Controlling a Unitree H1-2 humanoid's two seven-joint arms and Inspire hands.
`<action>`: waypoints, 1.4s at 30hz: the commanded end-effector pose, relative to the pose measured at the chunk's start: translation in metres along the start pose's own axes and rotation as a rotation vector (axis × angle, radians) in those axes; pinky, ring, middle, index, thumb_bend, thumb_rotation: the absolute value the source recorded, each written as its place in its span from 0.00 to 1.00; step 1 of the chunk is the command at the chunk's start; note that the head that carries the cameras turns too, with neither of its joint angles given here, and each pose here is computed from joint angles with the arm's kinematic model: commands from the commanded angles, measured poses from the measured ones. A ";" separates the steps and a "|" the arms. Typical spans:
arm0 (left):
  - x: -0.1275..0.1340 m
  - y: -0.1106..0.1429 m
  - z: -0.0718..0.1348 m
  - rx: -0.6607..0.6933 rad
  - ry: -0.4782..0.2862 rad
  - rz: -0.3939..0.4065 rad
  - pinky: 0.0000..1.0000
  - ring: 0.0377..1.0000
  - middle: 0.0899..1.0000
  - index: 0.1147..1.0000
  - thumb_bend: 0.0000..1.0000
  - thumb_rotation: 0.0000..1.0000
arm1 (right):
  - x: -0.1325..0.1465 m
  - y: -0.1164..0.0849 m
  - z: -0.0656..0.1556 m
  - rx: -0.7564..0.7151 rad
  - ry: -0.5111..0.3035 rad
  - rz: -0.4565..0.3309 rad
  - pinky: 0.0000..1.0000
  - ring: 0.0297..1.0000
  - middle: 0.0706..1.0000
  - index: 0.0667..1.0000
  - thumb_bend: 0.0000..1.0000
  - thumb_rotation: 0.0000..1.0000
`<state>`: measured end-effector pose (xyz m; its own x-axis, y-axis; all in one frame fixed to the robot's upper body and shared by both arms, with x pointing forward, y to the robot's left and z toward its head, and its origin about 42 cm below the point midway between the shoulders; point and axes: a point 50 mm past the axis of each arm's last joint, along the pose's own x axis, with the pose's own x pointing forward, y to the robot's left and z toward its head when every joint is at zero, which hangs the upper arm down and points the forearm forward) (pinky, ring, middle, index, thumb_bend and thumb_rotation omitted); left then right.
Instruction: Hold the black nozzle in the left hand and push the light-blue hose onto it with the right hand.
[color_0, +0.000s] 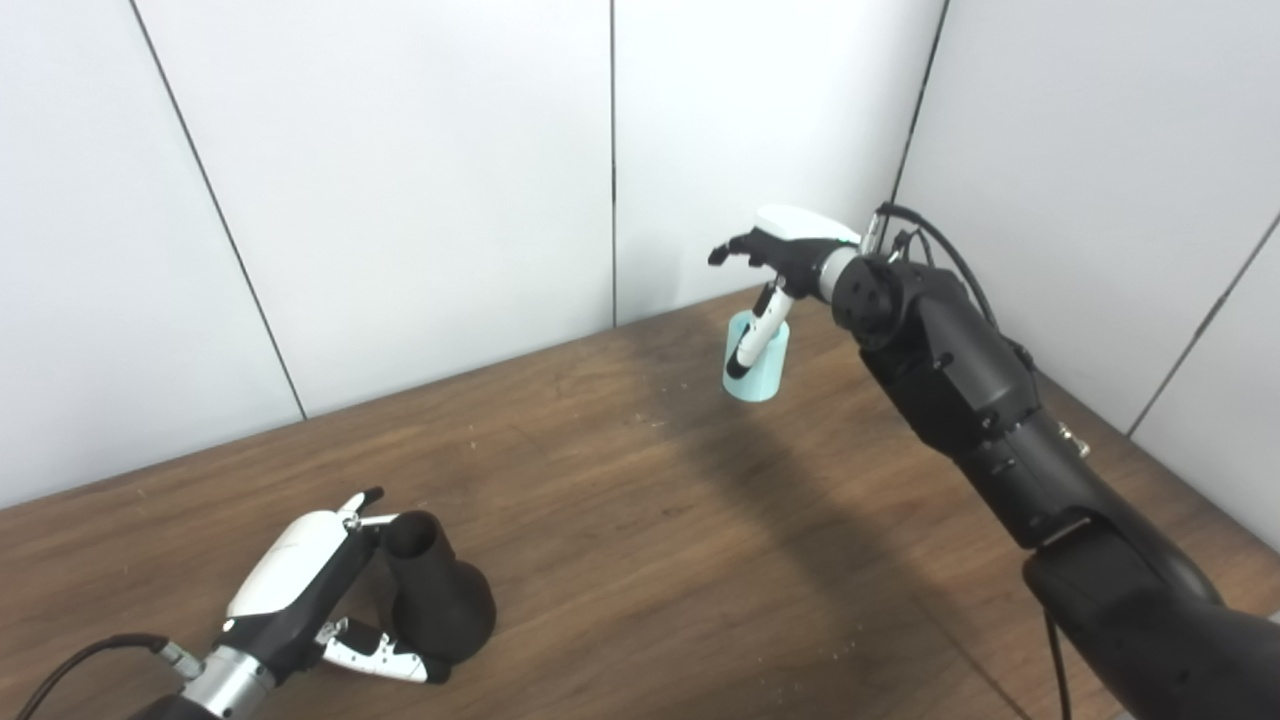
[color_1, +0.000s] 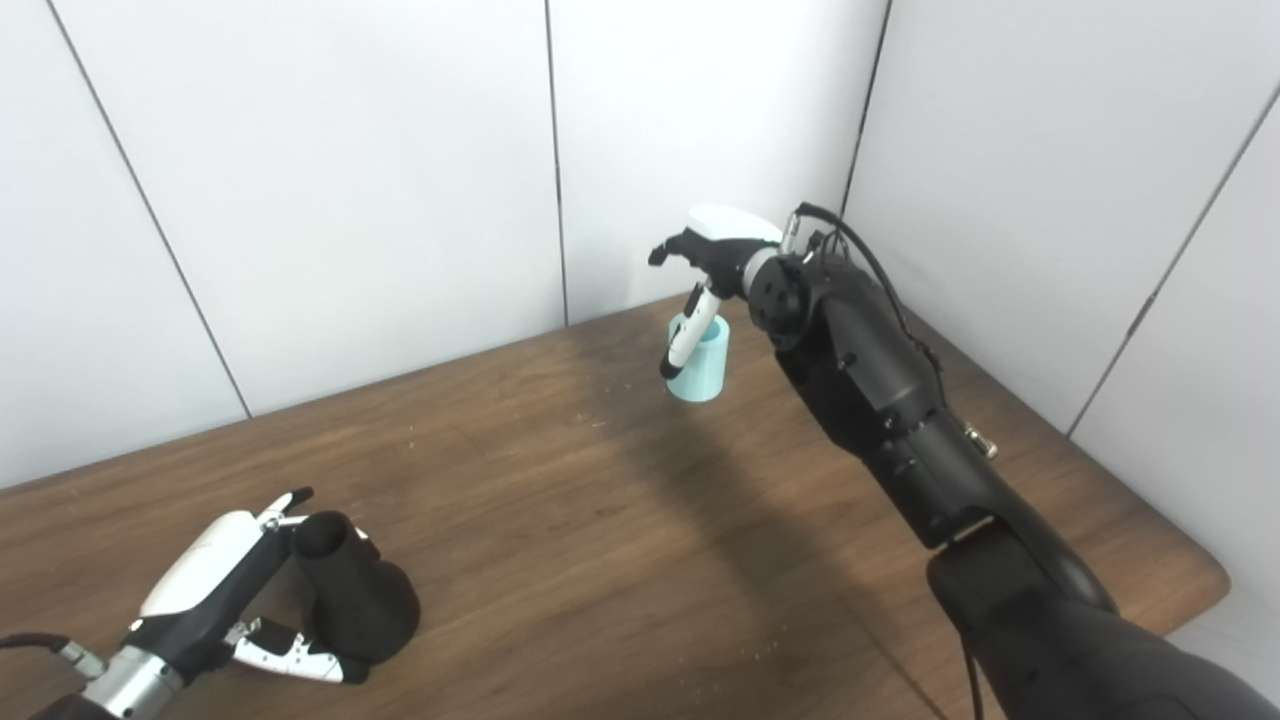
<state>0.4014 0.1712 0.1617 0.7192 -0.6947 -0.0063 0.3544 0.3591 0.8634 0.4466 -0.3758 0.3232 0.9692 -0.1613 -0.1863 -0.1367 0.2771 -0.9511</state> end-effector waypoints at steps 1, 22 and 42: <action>-0.030 -0.023 -0.032 0.042 0.124 -0.146 1.00 0.58 0.43 0.42 0.53 0.00 | -0.001 -0.036 0.002 -0.012 -0.002 -0.106 0.69 0.88 0.92 0.84 0.92 0.14; -0.036 -0.024 -0.035 0.019 0.126 -0.147 1.00 0.58 0.44 0.41 0.53 0.00 | 0.008 -0.013 -0.010 -0.065 0.034 -0.084 0.67 0.85 0.88 0.82 0.91 0.13; -0.043 -0.019 -0.035 0.007 0.126 -0.143 1.00 0.58 0.44 0.41 0.53 0.00 | 0.030 -0.003 -0.011 -0.071 0.048 -0.076 0.68 0.82 0.82 0.77 0.85 0.09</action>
<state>0.3962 0.1854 0.1599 0.7175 -0.6965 -0.0001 0.3657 0.3766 0.8511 0.4643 -0.3930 0.2816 0.9467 -0.2288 -0.2266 -0.1795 0.2094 -0.9612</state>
